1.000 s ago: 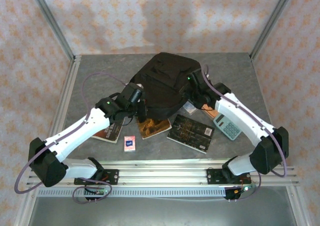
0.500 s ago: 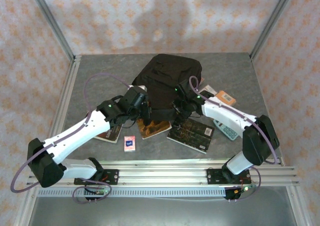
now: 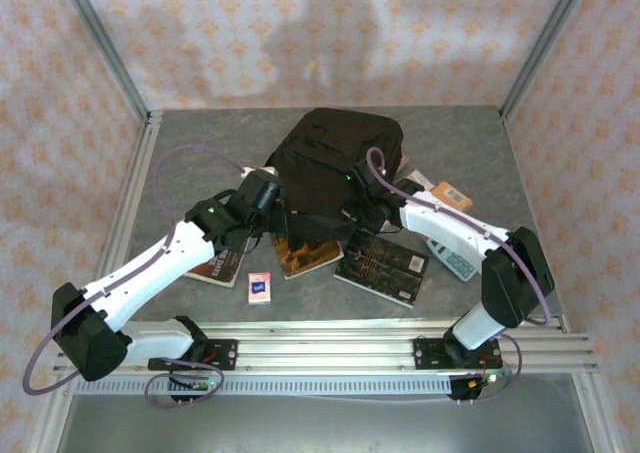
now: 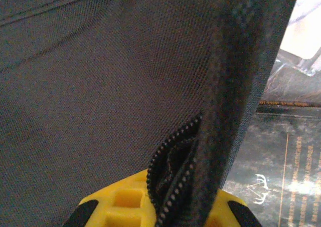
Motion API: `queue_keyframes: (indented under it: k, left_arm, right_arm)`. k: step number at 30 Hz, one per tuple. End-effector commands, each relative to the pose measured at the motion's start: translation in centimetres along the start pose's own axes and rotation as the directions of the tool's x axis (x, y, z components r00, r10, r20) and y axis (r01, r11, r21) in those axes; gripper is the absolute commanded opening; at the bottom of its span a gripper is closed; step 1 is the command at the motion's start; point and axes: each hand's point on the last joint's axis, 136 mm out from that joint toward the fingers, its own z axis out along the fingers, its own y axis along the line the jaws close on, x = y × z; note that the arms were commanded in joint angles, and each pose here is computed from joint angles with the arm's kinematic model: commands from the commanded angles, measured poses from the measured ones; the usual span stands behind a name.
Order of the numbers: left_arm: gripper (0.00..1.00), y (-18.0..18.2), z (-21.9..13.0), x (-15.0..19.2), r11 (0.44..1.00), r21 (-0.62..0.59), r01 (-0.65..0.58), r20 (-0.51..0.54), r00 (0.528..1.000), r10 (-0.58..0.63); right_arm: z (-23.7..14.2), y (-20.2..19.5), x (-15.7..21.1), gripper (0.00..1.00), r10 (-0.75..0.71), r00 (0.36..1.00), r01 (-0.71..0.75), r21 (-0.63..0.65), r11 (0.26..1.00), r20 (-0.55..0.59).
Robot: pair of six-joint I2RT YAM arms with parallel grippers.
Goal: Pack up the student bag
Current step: Unzip the student bag at the center of the table.
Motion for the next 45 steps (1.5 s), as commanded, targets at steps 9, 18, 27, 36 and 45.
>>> queue_keyframes:
  k: [9,18,27,36,45]
  left_arm:
    - [0.0,5.1,0.8,-0.8,0.987,-0.156,0.026,0.012,1.0,-0.025]
    - [0.0,4.9,1.4,-0.1,0.99,-0.139,0.036,-0.02,0.999,-0.039]
    - [0.0,2.2,3.2,2.0,0.998,-0.056,0.017,-0.091,0.996,-0.022]
    - [0.0,-1.0,3.7,1.2,0.999,0.037,0.019,-0.094,0.995,-0.015]
    - [0.0,-1.2,3.1,-0.2,1.0,0.021,-0.005,-0.057,0.998,0.006]
  right_arm:
    - [-0.8,-3.9,-1.7,0.0,-0.322,0.946,0.309,0.193,0.931,0.041]
    - [-3.0,-4.5,-5.2,0.0,-0.49,0.87,0.453,0.293,0.842,0.062]
    - [-1.1,-3.8,-8.3,0.0,-0.621,0.784,0.581,0.378,0.721,-0.019]
    - [-5.1,-3.6,-10.7,0.7,-0.436,0.874,0.332,0.392,0.858,0.213]
    - [-5.1,-1.9,-6.0,0.44,0.282,0.94,-0.277,-0.051,0.959,0.193]
